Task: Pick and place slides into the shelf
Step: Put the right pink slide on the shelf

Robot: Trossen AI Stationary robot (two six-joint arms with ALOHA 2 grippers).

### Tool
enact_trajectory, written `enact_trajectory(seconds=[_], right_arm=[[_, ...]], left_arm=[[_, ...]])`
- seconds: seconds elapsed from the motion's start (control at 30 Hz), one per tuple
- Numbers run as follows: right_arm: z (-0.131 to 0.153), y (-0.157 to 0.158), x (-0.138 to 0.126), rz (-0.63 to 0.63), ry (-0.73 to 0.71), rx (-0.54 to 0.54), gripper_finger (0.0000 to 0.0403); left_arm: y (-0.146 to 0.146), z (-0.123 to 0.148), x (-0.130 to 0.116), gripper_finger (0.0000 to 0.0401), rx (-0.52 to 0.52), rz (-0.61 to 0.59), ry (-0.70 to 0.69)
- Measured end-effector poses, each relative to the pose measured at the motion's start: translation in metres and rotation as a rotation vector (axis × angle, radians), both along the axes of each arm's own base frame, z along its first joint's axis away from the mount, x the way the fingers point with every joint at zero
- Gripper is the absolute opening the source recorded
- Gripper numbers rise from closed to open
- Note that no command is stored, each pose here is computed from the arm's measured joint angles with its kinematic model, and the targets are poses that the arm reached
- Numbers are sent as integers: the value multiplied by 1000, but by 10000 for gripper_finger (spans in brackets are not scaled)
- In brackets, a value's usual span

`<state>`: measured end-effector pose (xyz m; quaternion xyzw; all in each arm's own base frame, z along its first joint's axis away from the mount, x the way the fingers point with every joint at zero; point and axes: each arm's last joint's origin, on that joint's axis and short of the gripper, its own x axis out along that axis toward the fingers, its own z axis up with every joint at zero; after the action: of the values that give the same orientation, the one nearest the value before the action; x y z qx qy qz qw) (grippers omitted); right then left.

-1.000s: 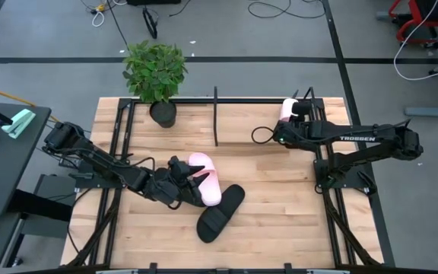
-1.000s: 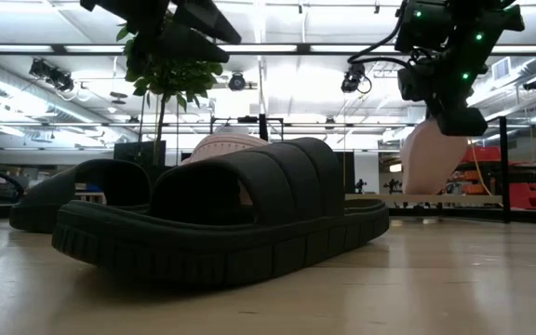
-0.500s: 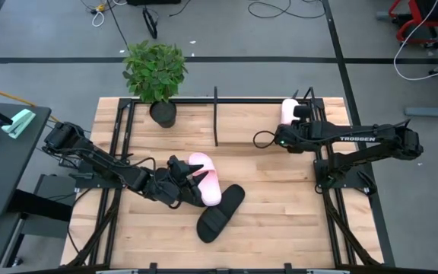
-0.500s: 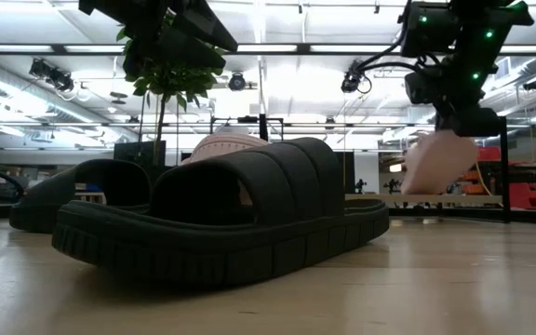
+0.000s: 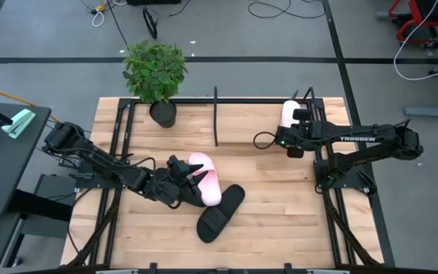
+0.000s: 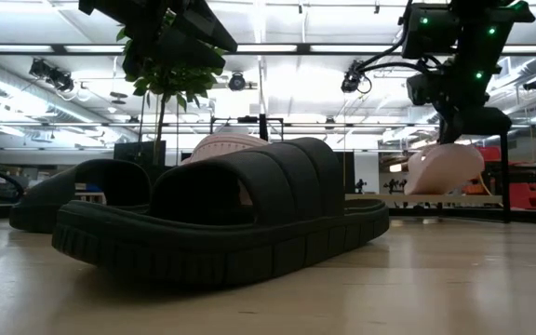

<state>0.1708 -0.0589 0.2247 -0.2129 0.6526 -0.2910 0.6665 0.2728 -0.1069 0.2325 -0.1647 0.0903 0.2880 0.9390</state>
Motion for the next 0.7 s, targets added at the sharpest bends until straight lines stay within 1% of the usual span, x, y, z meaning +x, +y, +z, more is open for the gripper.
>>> enact_trajectory(seconds=[0.2,0.33,0.47,0.7], right_arm=[[-1,1,-3,-9,22,30,0],[-2,2,-3,-19,1,67,5],[-2,2,-3,-27,-10,81,20],[-2,-1,-4,-51,-16,107,50]], left_arm=[[0,0,0,140,0,0,0],[0,0,0,143,0,0,-1],[0,0,0,146,-4,1,-2],[0,0,0,134,-9,3,-5]])
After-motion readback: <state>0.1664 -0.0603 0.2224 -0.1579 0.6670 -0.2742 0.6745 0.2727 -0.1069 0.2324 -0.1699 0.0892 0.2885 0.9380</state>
